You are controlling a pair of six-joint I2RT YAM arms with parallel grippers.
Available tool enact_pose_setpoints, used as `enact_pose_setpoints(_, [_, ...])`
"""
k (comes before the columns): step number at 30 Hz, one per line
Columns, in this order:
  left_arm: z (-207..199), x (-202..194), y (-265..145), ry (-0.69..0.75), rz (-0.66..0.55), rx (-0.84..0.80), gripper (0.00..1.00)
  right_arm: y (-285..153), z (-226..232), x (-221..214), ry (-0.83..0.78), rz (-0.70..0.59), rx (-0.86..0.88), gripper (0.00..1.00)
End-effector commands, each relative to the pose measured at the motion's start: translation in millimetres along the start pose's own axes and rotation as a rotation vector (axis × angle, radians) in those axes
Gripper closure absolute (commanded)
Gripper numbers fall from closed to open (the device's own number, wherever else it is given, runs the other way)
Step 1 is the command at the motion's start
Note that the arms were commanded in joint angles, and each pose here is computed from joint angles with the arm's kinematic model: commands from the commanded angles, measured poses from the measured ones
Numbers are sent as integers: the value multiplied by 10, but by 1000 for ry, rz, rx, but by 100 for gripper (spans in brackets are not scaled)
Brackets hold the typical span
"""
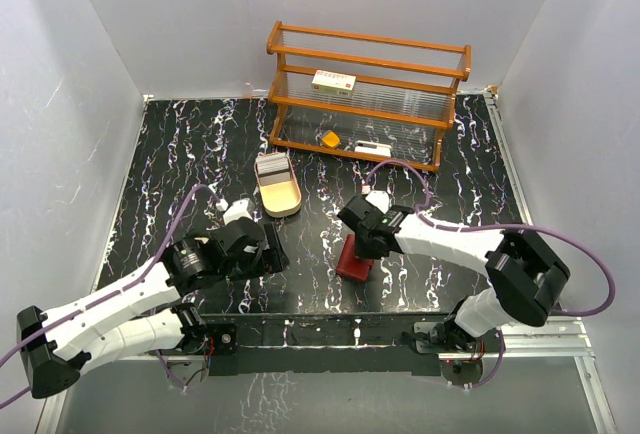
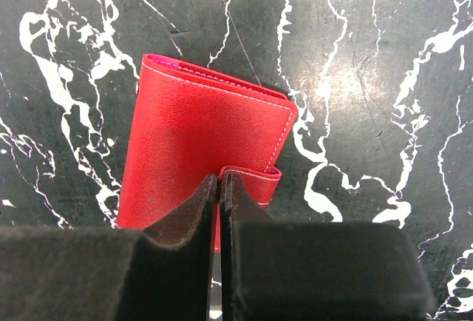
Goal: Put the credit cards into the card holder
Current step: Open the card holder at the center of the board.
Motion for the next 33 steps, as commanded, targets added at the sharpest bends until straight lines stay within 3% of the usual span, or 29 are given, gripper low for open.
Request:
enact_pose_setpoints(1, [18, -59, 78, -22, 27, 15, 20, -94, 94, 28, -79, -47, 115, 100])
enact_pose_setpoints(13, [-170, -153, 259, -60, 91, -88, 30, -522, 417, -2, -217, -96, 513, 100])
enact_pose_setpoints(24, [-577, -64, 313, -165, 59, -360, 25, -868, 607, -82, -207, -68, 739, 100])
enact_pose_setpoints(33, [-606, -116, 421, -186, 82, -372, 39, -1065, 656, -152, -179, -59, 855, 100])
Point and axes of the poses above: each gripper's point midway between its finger pads, its own y axis out along the fingers, its own z axis along the line the jaws close on, x = y × z, the point moved 6 cm from there along -y, back along the fingers, and after that the axes turned 8 degrees about y, right-handed, at the moved point
